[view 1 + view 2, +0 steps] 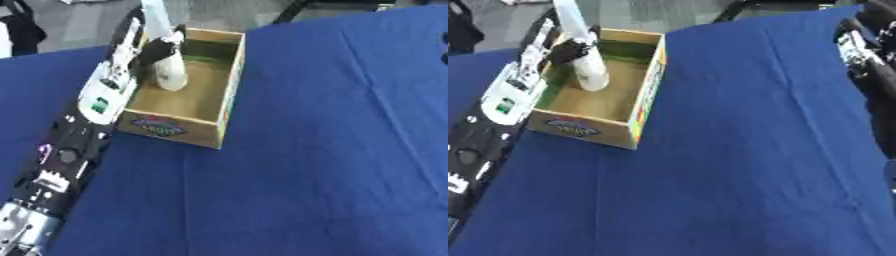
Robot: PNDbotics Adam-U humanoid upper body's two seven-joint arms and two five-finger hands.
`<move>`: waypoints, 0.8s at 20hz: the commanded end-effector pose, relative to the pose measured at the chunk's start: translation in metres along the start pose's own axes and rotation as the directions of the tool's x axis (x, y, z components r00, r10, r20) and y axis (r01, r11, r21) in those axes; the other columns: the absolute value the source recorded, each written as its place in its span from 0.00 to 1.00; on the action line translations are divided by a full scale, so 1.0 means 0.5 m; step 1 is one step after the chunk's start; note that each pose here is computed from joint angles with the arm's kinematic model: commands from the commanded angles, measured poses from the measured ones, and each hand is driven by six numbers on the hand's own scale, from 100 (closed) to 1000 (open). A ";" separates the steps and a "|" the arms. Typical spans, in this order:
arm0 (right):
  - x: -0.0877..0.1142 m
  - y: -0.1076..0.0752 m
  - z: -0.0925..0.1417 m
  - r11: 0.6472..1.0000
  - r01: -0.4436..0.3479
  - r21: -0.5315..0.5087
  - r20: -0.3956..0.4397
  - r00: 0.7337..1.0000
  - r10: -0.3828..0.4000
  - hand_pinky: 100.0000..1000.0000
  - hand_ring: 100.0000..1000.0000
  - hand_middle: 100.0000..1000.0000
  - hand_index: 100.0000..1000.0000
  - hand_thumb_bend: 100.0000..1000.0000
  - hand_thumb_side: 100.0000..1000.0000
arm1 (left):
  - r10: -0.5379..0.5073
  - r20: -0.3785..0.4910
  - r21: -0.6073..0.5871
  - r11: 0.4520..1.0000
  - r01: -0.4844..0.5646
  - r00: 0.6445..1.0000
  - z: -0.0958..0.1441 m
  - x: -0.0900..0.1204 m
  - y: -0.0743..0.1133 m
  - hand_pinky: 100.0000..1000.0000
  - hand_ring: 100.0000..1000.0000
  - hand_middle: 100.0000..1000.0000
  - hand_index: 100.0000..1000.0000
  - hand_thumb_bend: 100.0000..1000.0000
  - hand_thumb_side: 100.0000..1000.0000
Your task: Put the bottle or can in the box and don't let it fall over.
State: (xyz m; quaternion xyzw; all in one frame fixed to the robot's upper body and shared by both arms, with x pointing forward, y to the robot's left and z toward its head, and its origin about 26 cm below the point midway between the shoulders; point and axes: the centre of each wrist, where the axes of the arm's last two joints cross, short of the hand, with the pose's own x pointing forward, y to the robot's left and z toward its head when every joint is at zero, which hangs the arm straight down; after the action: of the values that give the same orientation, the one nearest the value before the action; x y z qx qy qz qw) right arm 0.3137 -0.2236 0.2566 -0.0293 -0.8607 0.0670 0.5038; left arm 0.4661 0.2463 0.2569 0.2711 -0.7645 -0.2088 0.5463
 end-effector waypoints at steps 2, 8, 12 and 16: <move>0.015 -0.016 0.003 1.000 -0.023 -0.016 0.023 0.999 0.024 1.00 0.98 1.00 1.00 0.00 0.42 | -0.020 0.046 0.030 0.999 0.019 0.999 0.023 0.028 0.057 1.00 1.00 1.00 0.96 0.23 0.38; 0.008 -0.026 0.008 0.999 -0.039 -0.037 0.007 0.999 0.039 1.00 0.98 1.00 1.00 0.00 0.41 | 0.018 0.083 -0.011 1.000 -0.017 0.996 0.088 0.025 0.069 1.00 1.00 1.00 0.95 0.13 0.37; 0.003 -0.035 0.012 0.997 -0.048 -0.060 -0.004 0.999 0.048 1.00 0.98 1.00 1.00 0.00 0.41 | 0.069 0.136 0.000 0.998 -0.070 0.988 0.145 0.036 0.086 1.00 1.00 1.00 0.94 0.00 0.40; -0.001 -0.041 0.015 0.996 -0.057 -0.075 -0.013 0.998 0.056 1.00 0.98 1.00 1.00 0.00 0.41 | 0.145 0.208 0.041 0.987 -0.157 0.967 0.216 0.048 0.113 1.00 1.00 1.00 0.92 0.00 0.51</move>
State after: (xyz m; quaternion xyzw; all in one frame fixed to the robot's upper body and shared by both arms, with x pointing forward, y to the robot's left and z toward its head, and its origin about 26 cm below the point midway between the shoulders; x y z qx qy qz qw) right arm 0.3120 -0.2406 0.2455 -0.0635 -0.8501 0.0474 0.5207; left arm 0.3607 0.2725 0.2526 0.1999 -0.8191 -0.1810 0.5063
